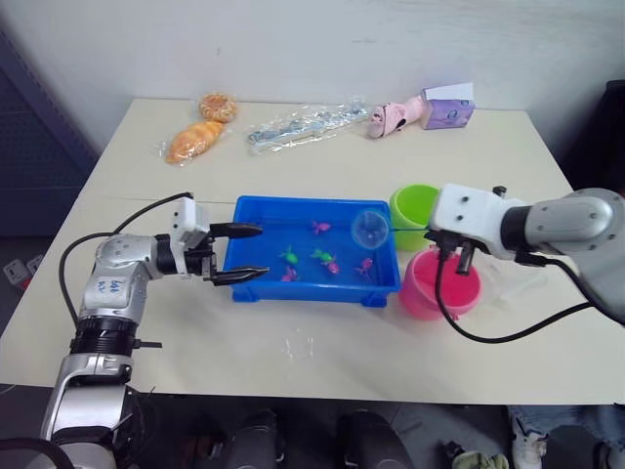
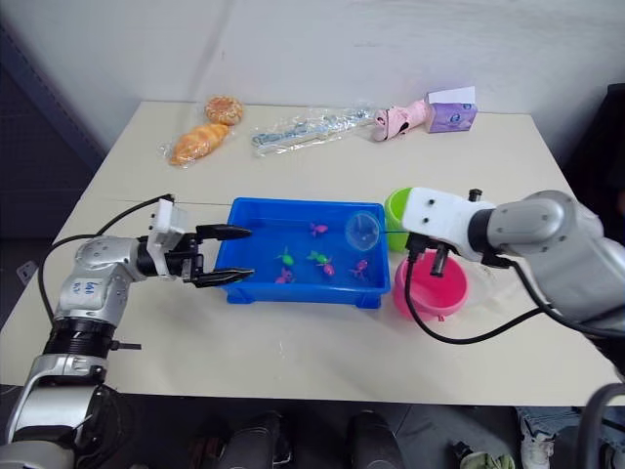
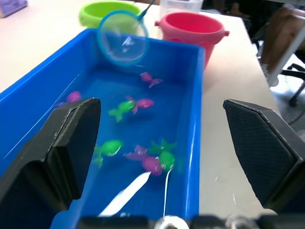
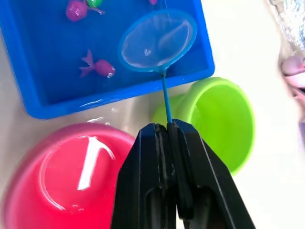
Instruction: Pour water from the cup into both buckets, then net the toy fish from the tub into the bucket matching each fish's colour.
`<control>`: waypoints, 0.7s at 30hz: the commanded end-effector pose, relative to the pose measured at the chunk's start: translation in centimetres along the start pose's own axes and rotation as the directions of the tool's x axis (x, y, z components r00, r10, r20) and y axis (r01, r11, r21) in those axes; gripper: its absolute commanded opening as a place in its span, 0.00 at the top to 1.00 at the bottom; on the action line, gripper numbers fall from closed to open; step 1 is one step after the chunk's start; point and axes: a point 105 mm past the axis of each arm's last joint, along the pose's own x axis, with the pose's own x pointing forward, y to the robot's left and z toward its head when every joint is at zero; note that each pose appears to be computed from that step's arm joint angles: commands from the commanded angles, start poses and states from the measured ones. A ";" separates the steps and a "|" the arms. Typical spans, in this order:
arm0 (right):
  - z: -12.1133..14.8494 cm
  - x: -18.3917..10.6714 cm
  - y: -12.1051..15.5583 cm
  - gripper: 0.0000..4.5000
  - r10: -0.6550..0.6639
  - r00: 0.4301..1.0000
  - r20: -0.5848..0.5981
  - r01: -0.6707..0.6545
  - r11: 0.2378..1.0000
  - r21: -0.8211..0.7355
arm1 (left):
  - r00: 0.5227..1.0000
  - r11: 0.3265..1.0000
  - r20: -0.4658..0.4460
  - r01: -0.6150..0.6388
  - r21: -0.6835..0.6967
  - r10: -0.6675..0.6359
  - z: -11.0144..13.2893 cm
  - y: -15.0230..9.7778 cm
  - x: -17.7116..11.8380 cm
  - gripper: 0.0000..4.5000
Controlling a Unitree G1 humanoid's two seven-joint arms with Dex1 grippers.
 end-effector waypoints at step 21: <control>0.2 1.2 0.9 1.00 0.132 0.975 -0.181 -0.176 0.951 -0.254 | 0.998 0.998 0.011 0.062 0.032 -0.062 0.2 -0.2 0.9 0.02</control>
